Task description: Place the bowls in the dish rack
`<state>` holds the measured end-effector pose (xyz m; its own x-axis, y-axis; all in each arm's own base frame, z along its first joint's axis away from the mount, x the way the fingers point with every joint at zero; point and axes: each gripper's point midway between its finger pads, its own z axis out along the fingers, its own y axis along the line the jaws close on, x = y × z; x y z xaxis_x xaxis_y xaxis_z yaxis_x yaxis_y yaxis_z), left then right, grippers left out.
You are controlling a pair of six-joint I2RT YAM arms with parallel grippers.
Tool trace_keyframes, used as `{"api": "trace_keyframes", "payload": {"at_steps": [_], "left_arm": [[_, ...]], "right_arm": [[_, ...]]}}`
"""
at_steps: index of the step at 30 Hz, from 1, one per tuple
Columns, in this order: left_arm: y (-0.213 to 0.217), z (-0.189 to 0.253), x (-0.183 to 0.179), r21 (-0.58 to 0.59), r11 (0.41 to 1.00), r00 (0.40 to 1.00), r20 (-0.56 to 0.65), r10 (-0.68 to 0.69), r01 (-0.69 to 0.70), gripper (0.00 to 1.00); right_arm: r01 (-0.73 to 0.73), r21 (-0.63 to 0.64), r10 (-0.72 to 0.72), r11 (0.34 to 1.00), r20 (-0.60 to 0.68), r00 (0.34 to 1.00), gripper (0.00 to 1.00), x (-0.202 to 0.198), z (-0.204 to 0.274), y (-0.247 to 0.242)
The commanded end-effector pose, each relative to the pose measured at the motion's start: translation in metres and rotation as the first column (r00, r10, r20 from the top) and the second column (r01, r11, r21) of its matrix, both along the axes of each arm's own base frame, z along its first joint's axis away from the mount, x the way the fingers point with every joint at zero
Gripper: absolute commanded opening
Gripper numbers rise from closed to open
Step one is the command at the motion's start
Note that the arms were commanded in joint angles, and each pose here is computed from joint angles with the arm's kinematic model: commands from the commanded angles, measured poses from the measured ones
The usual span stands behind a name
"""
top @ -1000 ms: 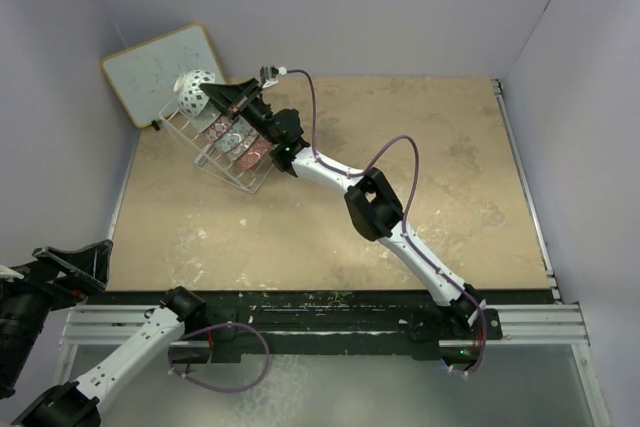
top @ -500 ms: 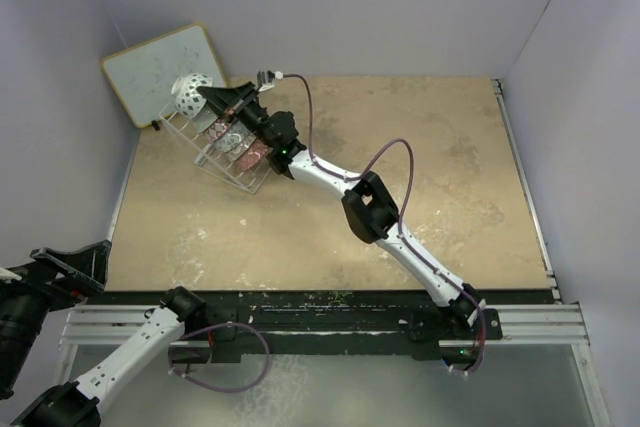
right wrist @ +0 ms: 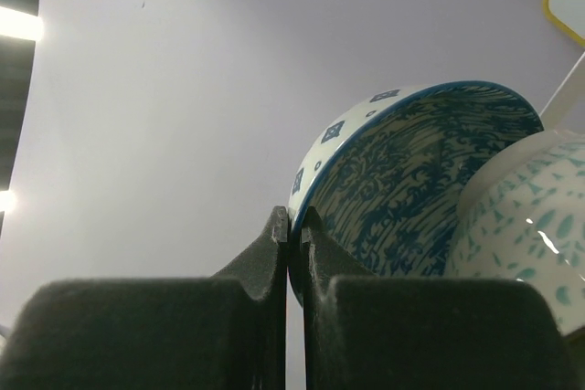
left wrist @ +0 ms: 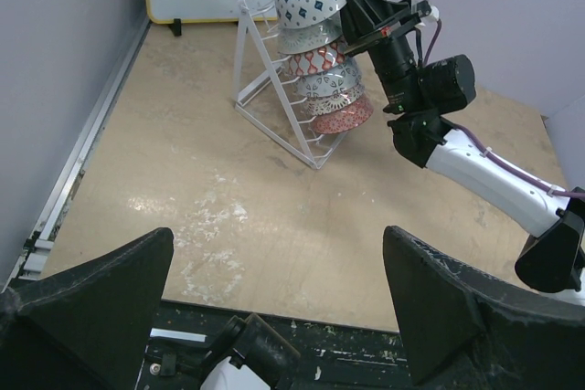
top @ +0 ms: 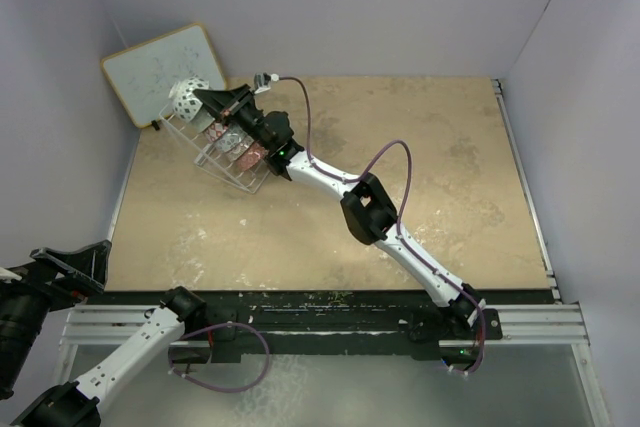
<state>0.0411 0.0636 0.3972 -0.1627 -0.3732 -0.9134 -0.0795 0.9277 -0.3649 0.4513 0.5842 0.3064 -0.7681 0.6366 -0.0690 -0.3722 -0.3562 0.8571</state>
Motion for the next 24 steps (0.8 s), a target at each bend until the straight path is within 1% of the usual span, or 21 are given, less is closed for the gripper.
{"api": "trace_keyframes", "payload": {"at_steps": [1, 7, 16, 24], "left_arm": [[0.000, 0.003, 0.002, -0.002, 1.000, 1.000, 0.002, 0.004, -0.004, 0.99], [0.001, 0.002, 0.000, -0.008, 1.000, 1.000, 0.010, 0.003, -0.003, 0.99], [0.003, 0.002, 0.001, 0.006, 1.000, 1.000, 0.007, 0.010, -0.010, 0.99], [0.003, 0.000, 0.001, 0.005, 1.000, 1.000, 0.006, 0.010, -0.010, 0.99]], "right_arm": [[0.032, 0.088, -0.037, 0.996, 0.056, 0.998, 0.02, -0.003, 0.049, -0.016], [0.060, 0.068, -0.061, 0.996, 0.019, 0.998, 0.02, 0.004, 0.038, -0.013], [0.137, 0.055, -0.137, 0.989, -0.006, 0.991, 0.02, 0.017, 0.037, -0.016], [0.145, 0.041, -0.143, 0.989, -0.038, 0.989, 0.02, 0.019, 0.029, -0.012]]}}
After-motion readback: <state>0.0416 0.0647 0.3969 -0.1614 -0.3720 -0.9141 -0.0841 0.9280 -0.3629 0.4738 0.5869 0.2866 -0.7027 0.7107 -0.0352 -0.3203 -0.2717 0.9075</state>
